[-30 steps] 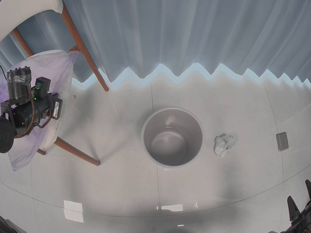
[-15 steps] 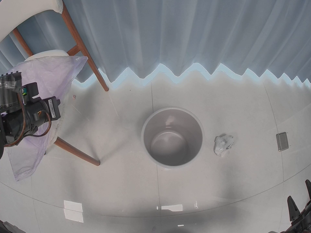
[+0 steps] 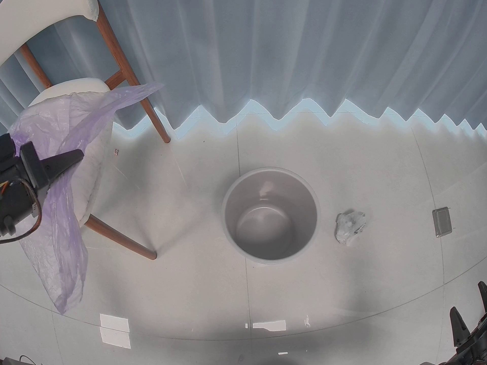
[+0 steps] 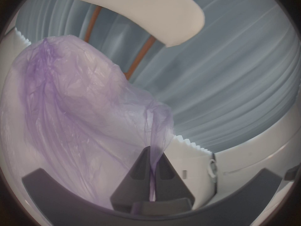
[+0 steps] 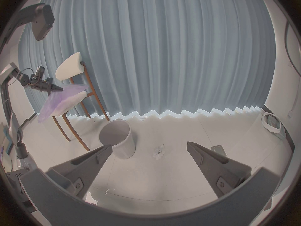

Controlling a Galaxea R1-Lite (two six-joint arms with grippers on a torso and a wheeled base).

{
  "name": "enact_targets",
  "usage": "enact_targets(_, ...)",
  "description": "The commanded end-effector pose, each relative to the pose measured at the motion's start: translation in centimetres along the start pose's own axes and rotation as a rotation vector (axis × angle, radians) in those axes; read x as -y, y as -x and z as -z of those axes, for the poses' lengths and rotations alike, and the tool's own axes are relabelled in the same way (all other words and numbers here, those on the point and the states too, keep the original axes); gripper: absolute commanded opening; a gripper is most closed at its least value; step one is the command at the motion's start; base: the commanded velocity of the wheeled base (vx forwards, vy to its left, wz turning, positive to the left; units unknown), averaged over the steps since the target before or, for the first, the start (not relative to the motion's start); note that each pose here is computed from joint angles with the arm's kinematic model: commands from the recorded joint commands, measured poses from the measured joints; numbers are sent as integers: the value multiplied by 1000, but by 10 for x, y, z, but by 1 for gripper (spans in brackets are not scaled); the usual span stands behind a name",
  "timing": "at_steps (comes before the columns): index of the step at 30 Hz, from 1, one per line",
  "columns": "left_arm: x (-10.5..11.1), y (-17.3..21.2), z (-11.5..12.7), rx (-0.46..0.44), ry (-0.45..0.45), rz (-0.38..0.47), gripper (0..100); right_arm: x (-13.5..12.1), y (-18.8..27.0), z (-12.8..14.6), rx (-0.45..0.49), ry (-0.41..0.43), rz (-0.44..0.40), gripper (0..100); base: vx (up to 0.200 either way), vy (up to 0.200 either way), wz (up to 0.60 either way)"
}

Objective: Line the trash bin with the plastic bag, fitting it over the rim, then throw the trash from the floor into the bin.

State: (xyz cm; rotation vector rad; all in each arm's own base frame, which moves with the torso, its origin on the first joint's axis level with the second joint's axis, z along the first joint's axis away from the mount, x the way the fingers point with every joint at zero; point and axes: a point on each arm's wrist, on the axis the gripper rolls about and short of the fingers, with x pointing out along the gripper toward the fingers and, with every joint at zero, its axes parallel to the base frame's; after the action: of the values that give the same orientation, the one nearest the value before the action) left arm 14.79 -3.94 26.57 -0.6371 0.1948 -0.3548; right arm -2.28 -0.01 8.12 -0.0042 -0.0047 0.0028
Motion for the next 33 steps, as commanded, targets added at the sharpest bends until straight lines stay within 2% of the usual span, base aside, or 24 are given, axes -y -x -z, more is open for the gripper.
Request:
enact_targets(1,24,34,-4,26,28,187,0,0,0,5,0,0,0,100,0,0,0)
enact_targets(4,35,50,-3,-17,40,322,0,0,0,5,0,0,0,100,0,0,0)
enact_targets(5,35,51,-3,-22,39,330,0,0,0,5,0,0,0,100,0,0,0)
enact_targets(7,39,57,-2,-84,26,434,0,0,0,5,0,0,0,100,0,0,0)
enact_targets(9,40,60,-1,-113,20,475,0,0,0,5,0,0,0,100,0,0,0)
enact_targets(10,41,66,1,-182,12,564,0,0,0,5,0,0,0,100,0,0,0)
enact_targets(11,41,67,2,-187,11,573,0,0,0,5,0,0,0,100,0,0,0)
enact_targets(12,43,73,4,-274,11,676,0,0,0,5,0,0,0,100,0,0,0)
enact_targets(14,44,74,6,-342,10,744,0,0,0,5,0,0,0,100,0,0,0)
enact_targets(21,47,68,7,-477,-5,868,0,0,0,5,0,0,-2,100,0,0,0)
enact_targets(23,48,61,7,-540,-10,917,0,0,0,5,0,3,-2,100,0,0,0)
enact_targets(29,51,37,9,-602,-10,969,0,0,0,5,0,3,-2,100,0,0,0)
enact_targets(33,62,13,11,-648,15,1028,0,0,0,5,0,3,-2,100,0,0,0)
